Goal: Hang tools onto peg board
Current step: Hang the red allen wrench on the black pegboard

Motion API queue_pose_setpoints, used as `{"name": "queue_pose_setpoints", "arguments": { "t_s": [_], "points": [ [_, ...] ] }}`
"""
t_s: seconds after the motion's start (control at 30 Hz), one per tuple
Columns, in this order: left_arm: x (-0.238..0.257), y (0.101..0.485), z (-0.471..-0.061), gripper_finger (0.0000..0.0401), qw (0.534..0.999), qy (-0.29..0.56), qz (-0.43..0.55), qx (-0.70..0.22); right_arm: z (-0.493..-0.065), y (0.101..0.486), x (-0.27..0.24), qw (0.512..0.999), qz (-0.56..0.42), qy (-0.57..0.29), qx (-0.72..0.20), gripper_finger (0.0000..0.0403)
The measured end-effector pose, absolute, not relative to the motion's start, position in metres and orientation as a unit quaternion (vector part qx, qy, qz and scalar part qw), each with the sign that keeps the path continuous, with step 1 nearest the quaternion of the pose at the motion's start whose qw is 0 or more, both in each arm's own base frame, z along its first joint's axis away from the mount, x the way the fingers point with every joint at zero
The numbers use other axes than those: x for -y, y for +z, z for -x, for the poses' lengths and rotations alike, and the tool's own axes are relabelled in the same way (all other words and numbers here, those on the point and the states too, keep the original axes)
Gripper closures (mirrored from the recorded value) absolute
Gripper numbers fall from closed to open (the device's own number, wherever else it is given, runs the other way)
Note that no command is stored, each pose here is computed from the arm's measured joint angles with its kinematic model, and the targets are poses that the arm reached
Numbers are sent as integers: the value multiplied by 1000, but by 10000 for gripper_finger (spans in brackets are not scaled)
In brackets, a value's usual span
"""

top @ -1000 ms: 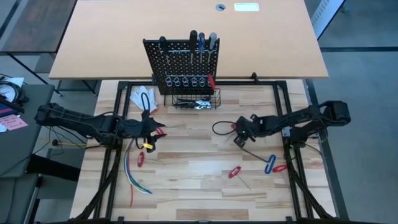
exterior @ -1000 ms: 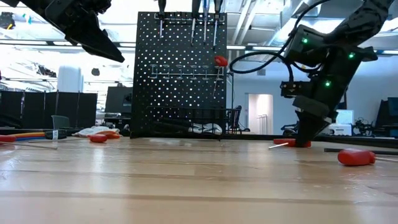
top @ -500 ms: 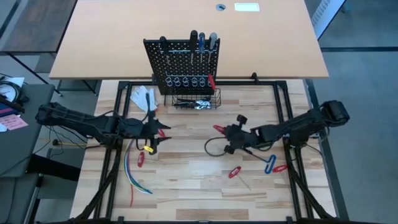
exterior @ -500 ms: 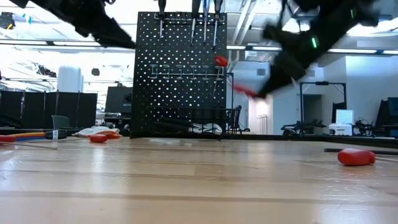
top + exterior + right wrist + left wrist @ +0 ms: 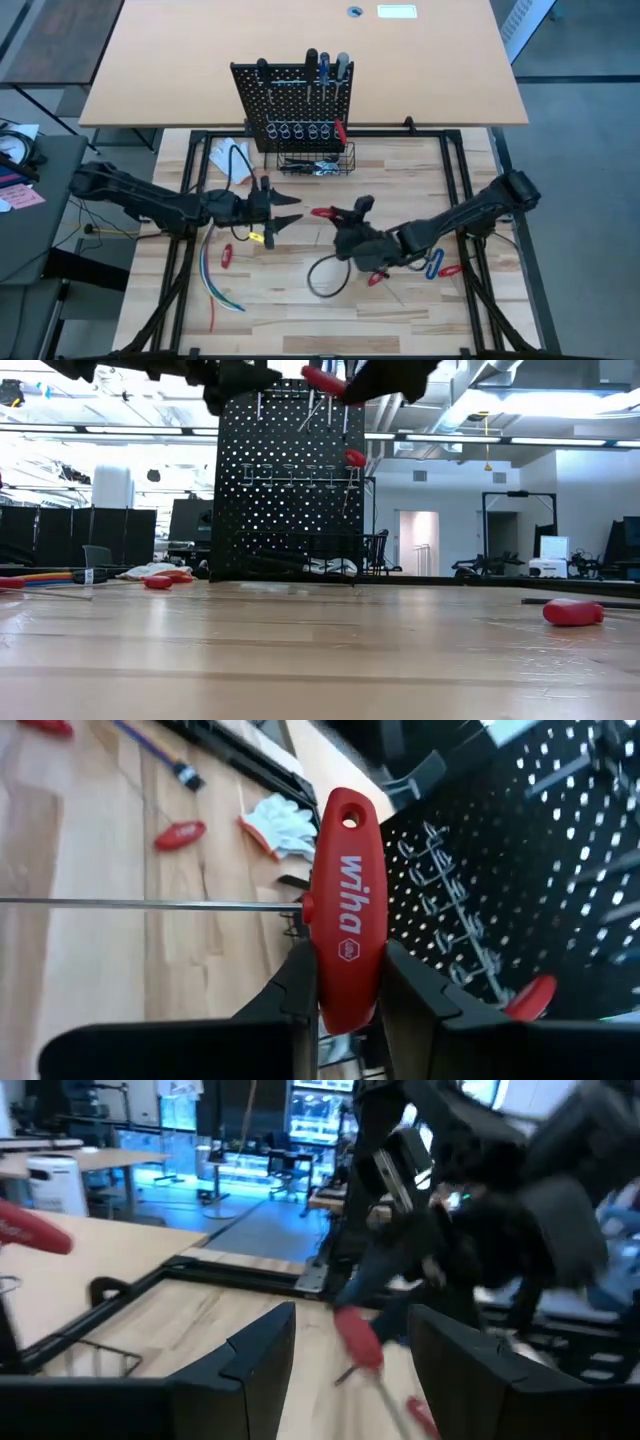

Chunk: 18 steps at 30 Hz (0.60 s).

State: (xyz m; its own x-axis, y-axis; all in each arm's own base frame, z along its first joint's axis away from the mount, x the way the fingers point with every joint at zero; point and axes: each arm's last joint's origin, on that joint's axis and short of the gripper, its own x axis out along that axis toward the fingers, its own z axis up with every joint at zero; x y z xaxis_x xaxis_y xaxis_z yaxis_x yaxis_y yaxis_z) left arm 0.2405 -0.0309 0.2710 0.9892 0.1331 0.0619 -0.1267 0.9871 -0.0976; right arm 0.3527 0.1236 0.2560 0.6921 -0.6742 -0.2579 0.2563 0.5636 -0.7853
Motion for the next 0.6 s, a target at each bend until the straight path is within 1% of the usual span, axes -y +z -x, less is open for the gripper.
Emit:
{"name": "queue_pose_setpoints", "arguments": {
  "t_s": [0.27,0.43,0.6],
  "points": [
    [33,271,-241,205,996,32,72,31,-380,246,-153,787,457,-293,-294,332],
    [34,266,-241,203,999,22,42,9,-386,252,-157,784,461,-297,-290,332],
    [35,266,-241,203,999,-2,42,8,-388,254,-153,785,458,-301,-290,332]
  ]
}}
